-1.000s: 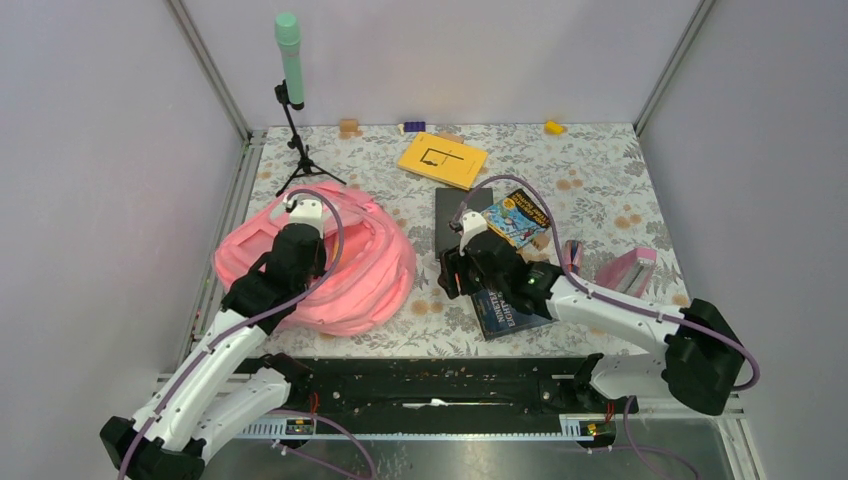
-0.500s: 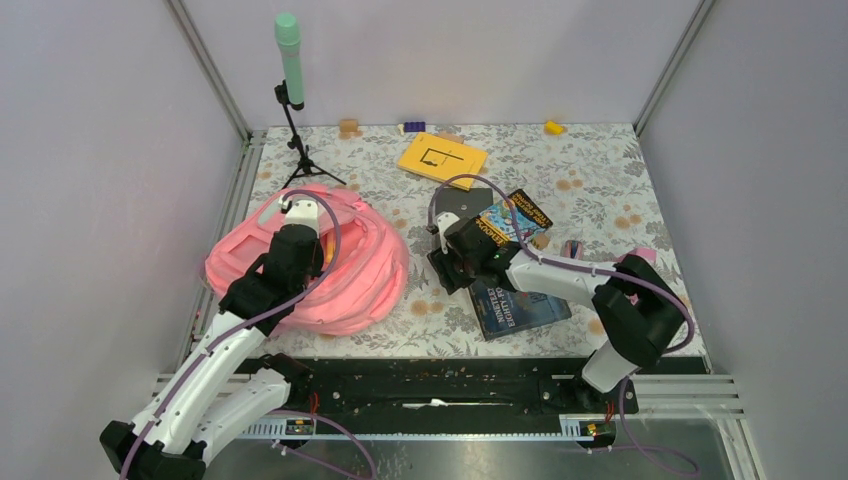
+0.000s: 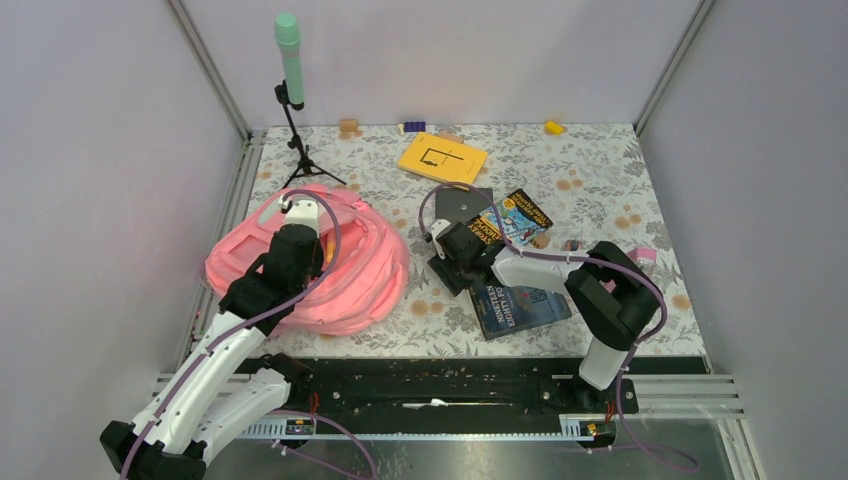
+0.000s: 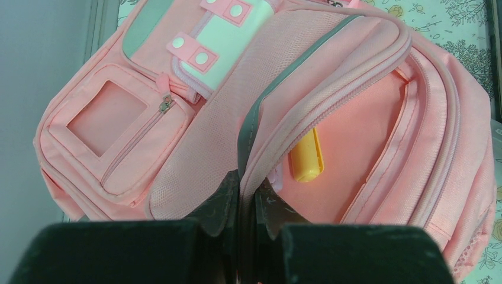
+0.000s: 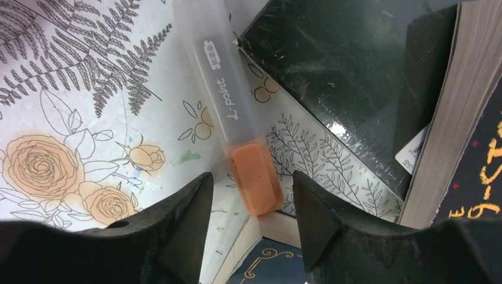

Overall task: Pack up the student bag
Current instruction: Pick up the stationery from the center of the board.

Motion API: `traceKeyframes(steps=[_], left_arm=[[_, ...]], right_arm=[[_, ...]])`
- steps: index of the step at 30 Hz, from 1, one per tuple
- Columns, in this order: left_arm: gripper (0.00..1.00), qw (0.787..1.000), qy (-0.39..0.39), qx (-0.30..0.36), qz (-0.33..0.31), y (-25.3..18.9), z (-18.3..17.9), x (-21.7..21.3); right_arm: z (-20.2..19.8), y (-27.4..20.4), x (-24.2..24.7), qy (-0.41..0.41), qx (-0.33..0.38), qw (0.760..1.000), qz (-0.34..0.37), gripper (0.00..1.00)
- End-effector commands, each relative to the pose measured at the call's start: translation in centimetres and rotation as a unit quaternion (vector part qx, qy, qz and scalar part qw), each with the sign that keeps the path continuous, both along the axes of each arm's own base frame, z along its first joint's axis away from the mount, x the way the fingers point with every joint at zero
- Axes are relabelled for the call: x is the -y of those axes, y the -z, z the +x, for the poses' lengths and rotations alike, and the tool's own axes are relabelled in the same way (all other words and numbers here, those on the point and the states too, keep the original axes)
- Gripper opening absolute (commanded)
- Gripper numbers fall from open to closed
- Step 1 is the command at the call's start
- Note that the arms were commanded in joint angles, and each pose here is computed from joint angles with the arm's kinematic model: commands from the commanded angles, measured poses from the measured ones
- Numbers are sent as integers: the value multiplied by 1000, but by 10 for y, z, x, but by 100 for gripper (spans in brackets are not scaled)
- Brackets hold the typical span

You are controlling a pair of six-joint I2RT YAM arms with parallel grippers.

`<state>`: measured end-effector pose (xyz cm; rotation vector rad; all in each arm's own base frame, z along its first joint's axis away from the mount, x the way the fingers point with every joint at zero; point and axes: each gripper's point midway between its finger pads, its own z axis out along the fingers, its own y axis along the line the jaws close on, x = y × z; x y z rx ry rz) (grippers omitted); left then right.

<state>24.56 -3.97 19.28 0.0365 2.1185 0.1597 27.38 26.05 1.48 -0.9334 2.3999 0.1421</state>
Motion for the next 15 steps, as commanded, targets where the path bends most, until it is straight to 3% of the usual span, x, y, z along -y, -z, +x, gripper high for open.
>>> traceKeyframes(steps=[1,8,15], left_arm=[[0,996,-8,77,-42,-36,17,6],[0,996,-9,75,-40,-34,17,6],[0,996,-8,74,-41,-34,18,7]], right_arm=[[0,-7,-14,-27,-18,999,18,57],[-24,-2,-34,-26,-62,996,50,51],[-22,13,-23,12,-42,999,0,50]])
